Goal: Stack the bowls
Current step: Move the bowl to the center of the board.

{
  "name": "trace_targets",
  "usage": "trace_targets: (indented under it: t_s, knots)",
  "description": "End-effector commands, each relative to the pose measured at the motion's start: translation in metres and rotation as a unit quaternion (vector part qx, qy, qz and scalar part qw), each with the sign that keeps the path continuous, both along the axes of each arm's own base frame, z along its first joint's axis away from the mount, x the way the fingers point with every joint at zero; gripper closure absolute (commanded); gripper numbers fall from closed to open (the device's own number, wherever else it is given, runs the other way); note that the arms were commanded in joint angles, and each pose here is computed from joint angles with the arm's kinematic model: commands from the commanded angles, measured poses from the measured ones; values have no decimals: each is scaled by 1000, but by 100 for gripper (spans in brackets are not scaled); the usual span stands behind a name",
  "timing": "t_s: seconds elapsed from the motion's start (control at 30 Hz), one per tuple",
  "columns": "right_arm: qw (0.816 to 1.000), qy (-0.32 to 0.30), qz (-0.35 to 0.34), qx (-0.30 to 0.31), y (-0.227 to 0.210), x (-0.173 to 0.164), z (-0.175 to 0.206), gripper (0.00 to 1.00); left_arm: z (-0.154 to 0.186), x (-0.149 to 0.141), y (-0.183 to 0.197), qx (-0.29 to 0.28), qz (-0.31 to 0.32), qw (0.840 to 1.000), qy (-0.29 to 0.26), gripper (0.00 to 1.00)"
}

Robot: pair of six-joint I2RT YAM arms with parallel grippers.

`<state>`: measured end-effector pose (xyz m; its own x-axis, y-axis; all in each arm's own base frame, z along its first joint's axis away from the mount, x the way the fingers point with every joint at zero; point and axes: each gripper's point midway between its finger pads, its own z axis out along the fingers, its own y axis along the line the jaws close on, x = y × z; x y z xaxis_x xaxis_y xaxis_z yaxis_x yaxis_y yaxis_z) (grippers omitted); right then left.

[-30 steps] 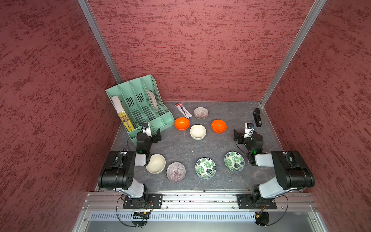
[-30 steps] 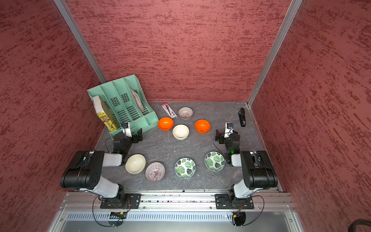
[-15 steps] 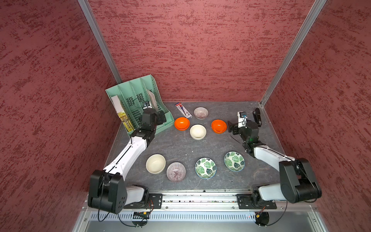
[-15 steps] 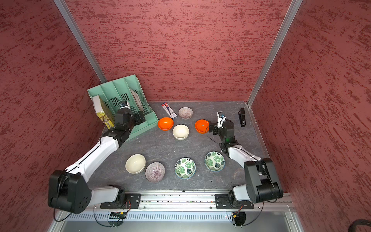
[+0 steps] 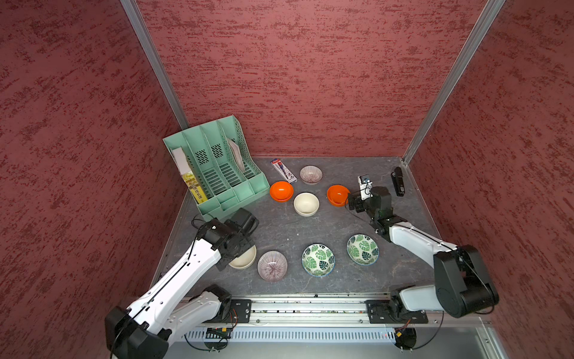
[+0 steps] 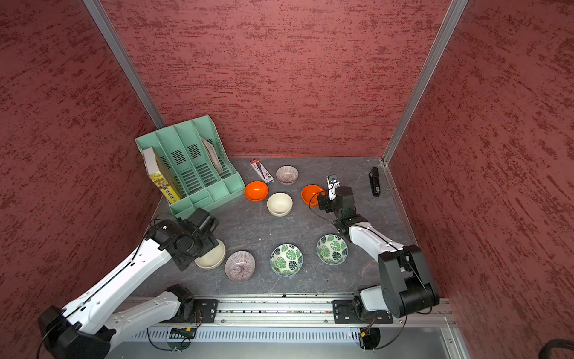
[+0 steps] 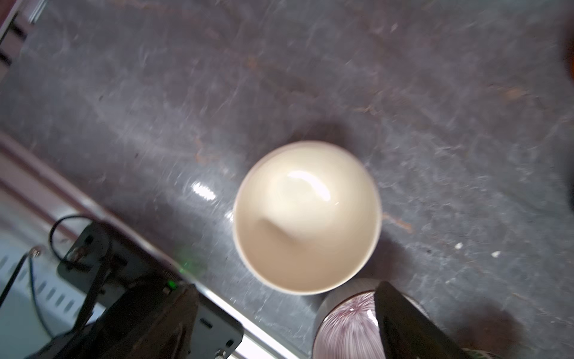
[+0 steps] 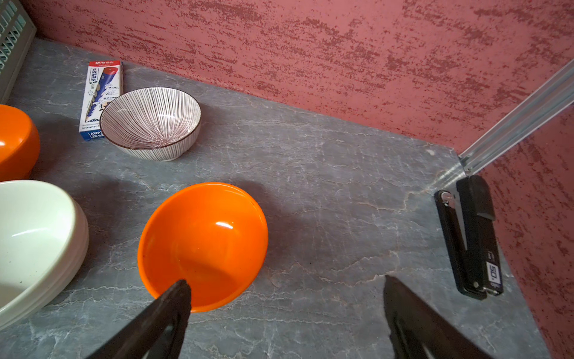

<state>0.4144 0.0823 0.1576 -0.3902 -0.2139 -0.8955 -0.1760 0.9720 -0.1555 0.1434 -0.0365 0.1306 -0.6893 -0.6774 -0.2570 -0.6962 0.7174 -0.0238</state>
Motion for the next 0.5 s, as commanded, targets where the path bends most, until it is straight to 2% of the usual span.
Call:
trace_targets:
  t_s: [0.0,0.1,0.47]
  knots:
    - [1000,-10,0,-6,2,1,11,2,-14,-46,15,17,94,993,67,9]
    - [1000,-12,-1,-7,2,0,8,1,-28,-50,12,10,100,992,77,10]
    - [1000,-6,11,-2,10,-1,1,2,-37,-10,9,5,106,994,28,17]
